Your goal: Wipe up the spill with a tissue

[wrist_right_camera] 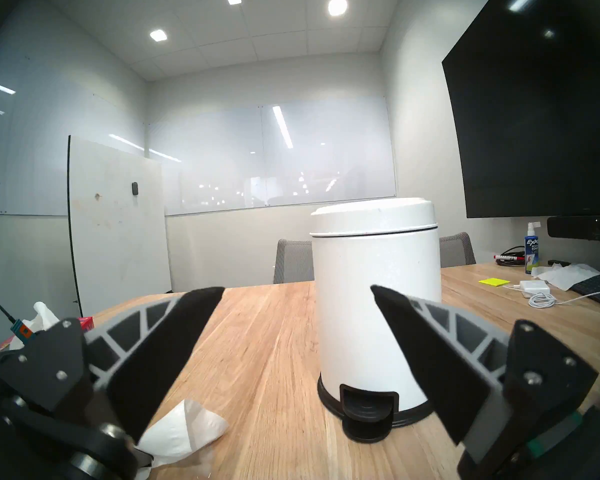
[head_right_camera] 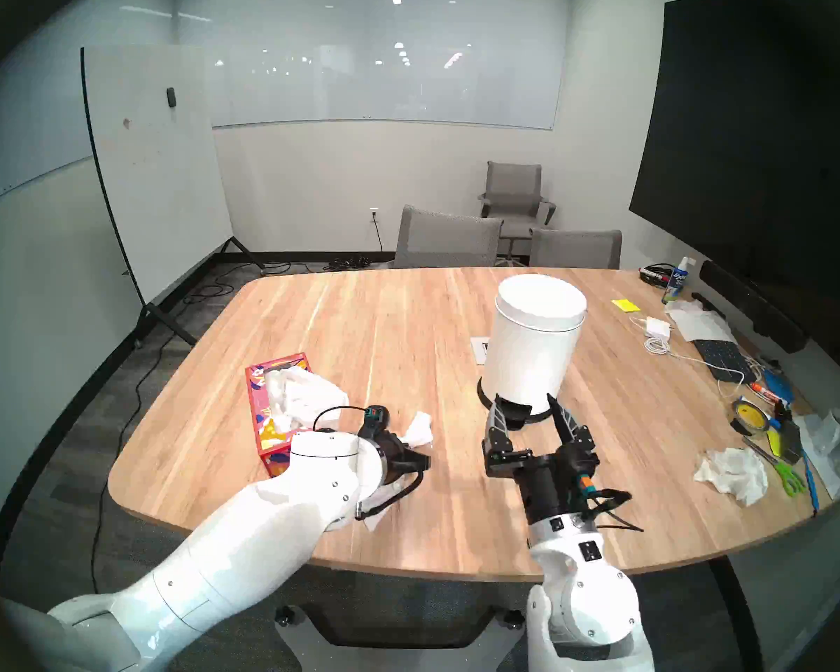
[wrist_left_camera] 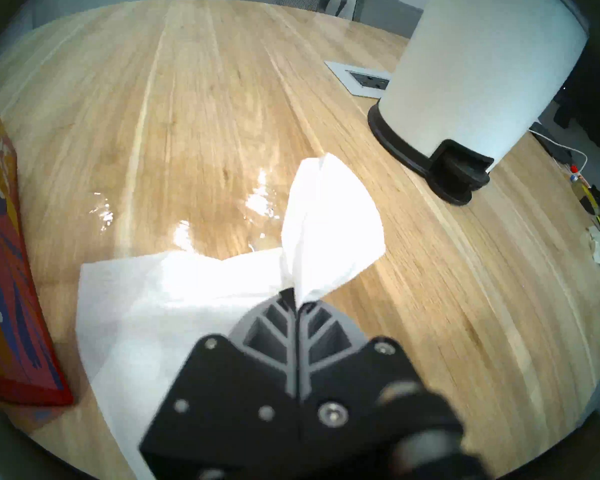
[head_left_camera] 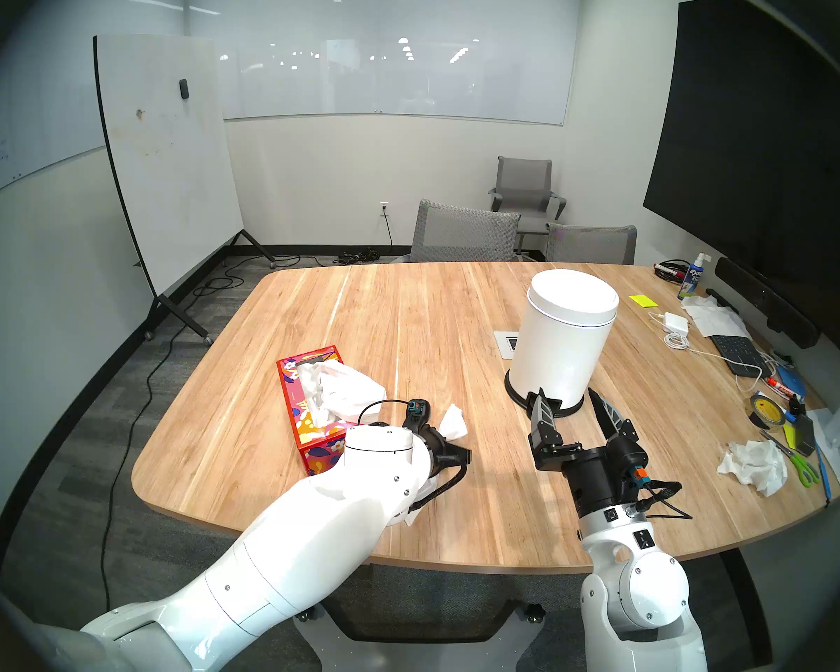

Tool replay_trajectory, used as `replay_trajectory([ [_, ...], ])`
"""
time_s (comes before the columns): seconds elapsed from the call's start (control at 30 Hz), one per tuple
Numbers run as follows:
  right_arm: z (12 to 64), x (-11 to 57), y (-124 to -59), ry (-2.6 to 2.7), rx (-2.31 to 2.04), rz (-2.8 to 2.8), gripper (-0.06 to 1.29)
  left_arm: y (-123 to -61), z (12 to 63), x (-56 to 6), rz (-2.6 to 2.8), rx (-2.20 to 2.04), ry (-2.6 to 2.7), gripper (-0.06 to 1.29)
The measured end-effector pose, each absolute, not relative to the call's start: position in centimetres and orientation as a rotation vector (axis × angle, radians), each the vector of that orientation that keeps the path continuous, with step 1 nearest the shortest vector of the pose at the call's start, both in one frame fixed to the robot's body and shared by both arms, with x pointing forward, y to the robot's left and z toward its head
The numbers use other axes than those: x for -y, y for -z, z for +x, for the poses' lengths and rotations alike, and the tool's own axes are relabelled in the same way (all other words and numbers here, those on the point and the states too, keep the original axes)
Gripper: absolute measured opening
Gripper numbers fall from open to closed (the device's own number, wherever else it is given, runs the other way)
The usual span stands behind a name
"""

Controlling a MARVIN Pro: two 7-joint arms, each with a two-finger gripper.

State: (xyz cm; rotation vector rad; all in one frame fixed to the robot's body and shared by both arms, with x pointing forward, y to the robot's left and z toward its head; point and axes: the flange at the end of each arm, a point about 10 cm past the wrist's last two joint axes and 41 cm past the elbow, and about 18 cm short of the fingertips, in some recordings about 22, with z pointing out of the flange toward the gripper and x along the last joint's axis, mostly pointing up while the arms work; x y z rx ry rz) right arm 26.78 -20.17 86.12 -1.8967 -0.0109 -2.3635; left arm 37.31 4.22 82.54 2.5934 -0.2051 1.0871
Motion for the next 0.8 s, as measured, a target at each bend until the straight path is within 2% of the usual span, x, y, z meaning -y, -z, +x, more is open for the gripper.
replay_trajectory([
  [0.37,26.8,20.2,-86.1,2.363,0.011,-1.897,1.23,-80.0,38.2,-4.3,2.632,0.199,-1.008,-0.02],
  [0.8,26.8,20.2,-86.1,2.364,0.011,-1.897,1.23,-79.7,40.1,-2.8,2.619,0.223,-1.037,-0.02],
])
